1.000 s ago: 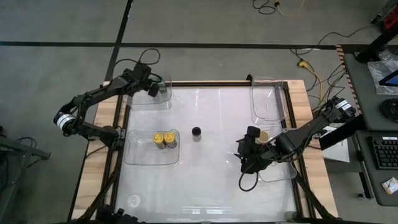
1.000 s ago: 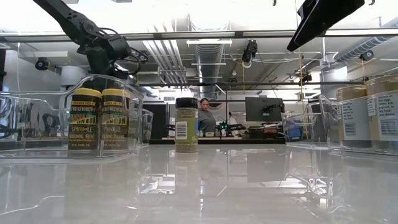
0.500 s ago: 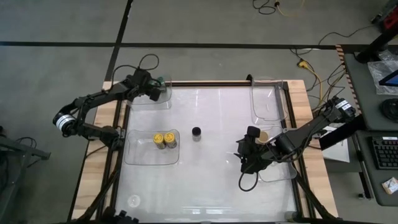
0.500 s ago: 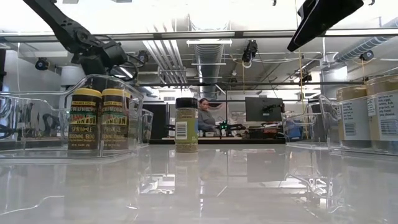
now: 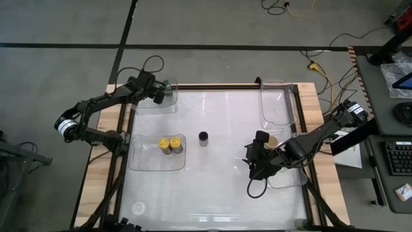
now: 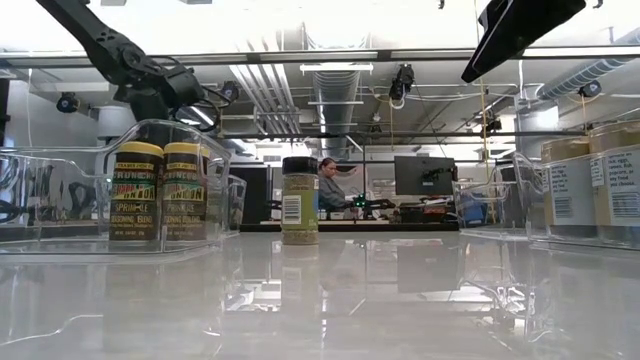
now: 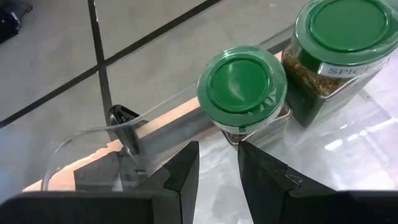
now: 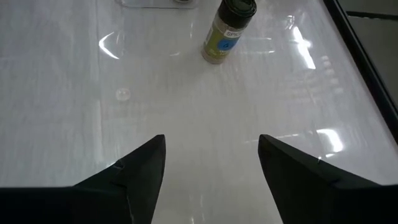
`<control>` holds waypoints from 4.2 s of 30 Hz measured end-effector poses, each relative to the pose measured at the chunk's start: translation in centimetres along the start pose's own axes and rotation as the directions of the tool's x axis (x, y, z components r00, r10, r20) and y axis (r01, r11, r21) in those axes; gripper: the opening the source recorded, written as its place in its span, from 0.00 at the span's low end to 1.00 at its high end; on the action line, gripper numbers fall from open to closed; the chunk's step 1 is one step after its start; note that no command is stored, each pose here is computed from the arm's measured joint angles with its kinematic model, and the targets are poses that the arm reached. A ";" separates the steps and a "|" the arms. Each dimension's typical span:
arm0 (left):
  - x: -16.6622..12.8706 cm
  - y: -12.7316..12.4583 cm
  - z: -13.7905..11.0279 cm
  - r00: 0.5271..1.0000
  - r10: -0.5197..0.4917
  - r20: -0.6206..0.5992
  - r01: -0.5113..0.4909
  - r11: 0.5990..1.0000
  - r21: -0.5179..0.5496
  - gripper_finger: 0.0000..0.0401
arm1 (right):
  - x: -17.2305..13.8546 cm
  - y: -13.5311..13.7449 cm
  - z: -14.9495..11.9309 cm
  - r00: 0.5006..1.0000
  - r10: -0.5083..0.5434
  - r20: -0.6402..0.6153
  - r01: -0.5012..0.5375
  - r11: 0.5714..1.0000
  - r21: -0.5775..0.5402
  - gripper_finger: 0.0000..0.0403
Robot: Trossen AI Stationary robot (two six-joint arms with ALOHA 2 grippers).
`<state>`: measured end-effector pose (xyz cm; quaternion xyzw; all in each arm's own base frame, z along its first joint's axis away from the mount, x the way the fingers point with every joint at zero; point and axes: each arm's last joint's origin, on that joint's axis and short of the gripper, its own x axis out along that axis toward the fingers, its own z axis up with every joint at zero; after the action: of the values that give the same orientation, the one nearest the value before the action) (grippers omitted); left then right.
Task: Sort spices by type
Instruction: Put the green spice bottle into the top left transparent bin, then put the top black spice bottle into the top right transparent bin
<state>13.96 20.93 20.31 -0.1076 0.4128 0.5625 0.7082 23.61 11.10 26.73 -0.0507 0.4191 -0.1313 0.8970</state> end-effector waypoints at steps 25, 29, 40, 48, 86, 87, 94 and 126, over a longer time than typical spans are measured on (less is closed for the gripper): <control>-16.2 -6.4 0.0 0.356 -0.917 0.179 0.864 0.396 0.312 0.27 | 0.8 0.0 2.5 0.970 0.003 0.242 -0.006 1.000 0.014 0.74; -18.0 -8.2 -1.2 0.359 -0.921 0.152 0.846 0.389 0.364 0.34 | 1.5 0.4 3.1 0.950 0.014 0.311 -0.019 1.000 0.014 0.81; -21.8 -11.3 -6.7 0.243 -0.969 -0.030 0.831 0.193 0.522 0.39 | 8.0 1.2 7.9 0.967 -0.028 0.253 0.035 0.999 -0.021 0.88; -21.9 -13.0 -12.0 0.313 -0.946 0.080 0.757 0.300 0.580 0.39 | 12.9 -1.7 11.7 0.992 0.070 0.108 -0.063 0.995 -0.072 0.87; -15.7 -13.3 -18.5 0.188 -0.889 0.418 0.693 0.422 0.585 0.39 | 18.8 -6.6 16.1 0.937 0.207 -0.281 -0.311 0.862 -0.401 0.76; -15.8 -13.4 -18.5 0.189 -0.889 0.417 0.693 0.422 0.584 0.39 | 18.9 -6.8 15.9 0.929 0.221 -0.298 -0.326 0.869 -0.372 0.75; -15.9 -14.1 -18.4 0.204 -0.892 0.404 0.696 0.422 0.581 0.39 | 19.0 -7.0 14.9 0.889 0.241 -0.390 -0.347 0.910 -0.228 0.69; -15.8 -15.2 -18.6 0.236 -0.896 0.376 0.681 0.428 0.594 0.39 | 15.9 -3.9 14.6 0.847 0.192 -0.496 -0.300 0.942 -0.148 0.72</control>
<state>18.35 -6.92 14.89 0.0108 0.1048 0.0444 0.9934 43.84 2.67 25.18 -0.0614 0.6407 0.0241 0.7650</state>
